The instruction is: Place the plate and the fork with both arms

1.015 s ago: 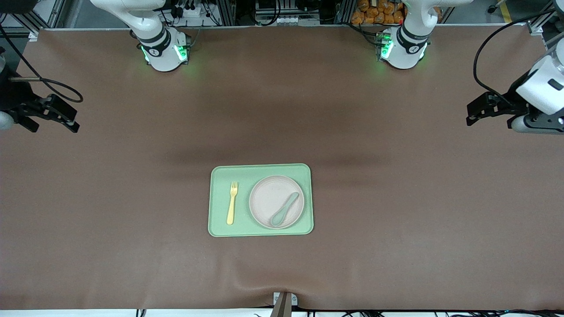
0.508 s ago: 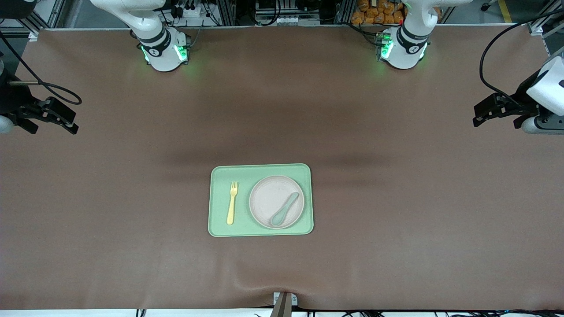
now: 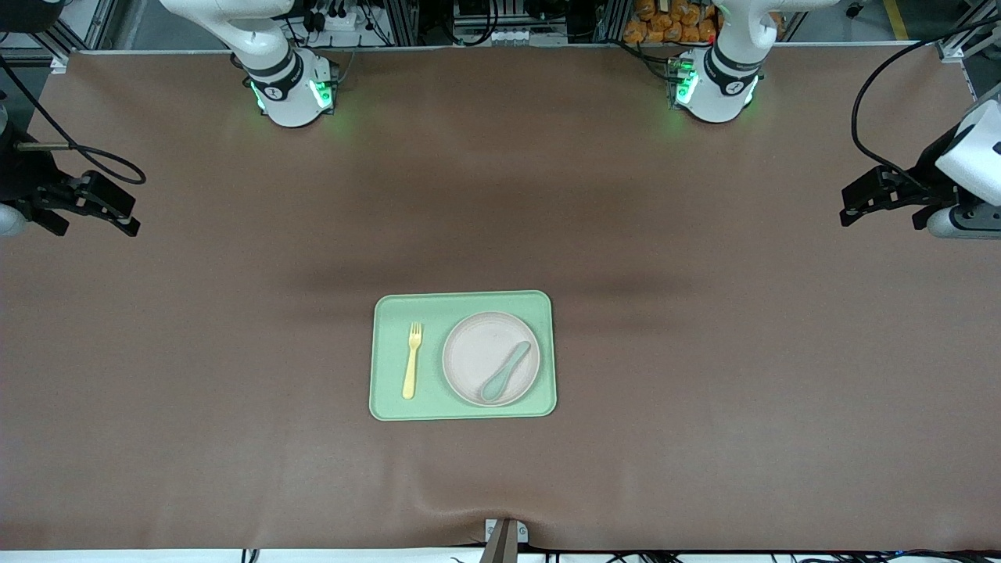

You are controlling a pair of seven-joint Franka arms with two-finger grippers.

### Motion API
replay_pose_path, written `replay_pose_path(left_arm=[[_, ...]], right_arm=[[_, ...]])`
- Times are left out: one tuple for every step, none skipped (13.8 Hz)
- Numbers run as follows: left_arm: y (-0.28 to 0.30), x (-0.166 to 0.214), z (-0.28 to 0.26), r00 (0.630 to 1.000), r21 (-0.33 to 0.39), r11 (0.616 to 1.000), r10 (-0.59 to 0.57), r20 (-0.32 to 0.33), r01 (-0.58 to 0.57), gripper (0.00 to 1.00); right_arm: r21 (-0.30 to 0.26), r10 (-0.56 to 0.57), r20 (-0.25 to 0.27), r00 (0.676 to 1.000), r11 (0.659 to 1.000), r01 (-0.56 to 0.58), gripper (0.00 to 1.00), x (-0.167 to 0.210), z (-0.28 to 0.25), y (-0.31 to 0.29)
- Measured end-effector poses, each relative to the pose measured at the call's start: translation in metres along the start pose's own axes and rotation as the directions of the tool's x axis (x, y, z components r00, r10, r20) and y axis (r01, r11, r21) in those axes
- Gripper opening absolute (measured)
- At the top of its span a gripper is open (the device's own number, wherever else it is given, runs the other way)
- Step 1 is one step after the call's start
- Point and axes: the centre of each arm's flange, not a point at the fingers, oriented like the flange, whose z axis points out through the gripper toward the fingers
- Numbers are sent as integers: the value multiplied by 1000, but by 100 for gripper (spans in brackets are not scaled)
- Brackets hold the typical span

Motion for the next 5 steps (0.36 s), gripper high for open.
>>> replay_pose_path(left_arm=[[0,0,0,1000,0,1000,0,-1,0,100],[0,0,0,1000,0,1000,0,-2,0,100],[0,0,0,1000,0,1000,0,-3,0,100],[0,0,0,1000,0,1000,0,-3,0,100],[0,0,0,1000,0,1000,0,-4,0,100]], right_arm=[[-1,0,9,1000,1000,0,100,-1,1,0],[-2,-1,31,1000,1000,1,100,-3,2,0],[-3,-1,57,998,1000,2,100,-6,3,0],[-5,-3,84,996,1000,4,100,-10,4,0],[-6,-6,108,994,1000,7,100,-13,5,-1]])
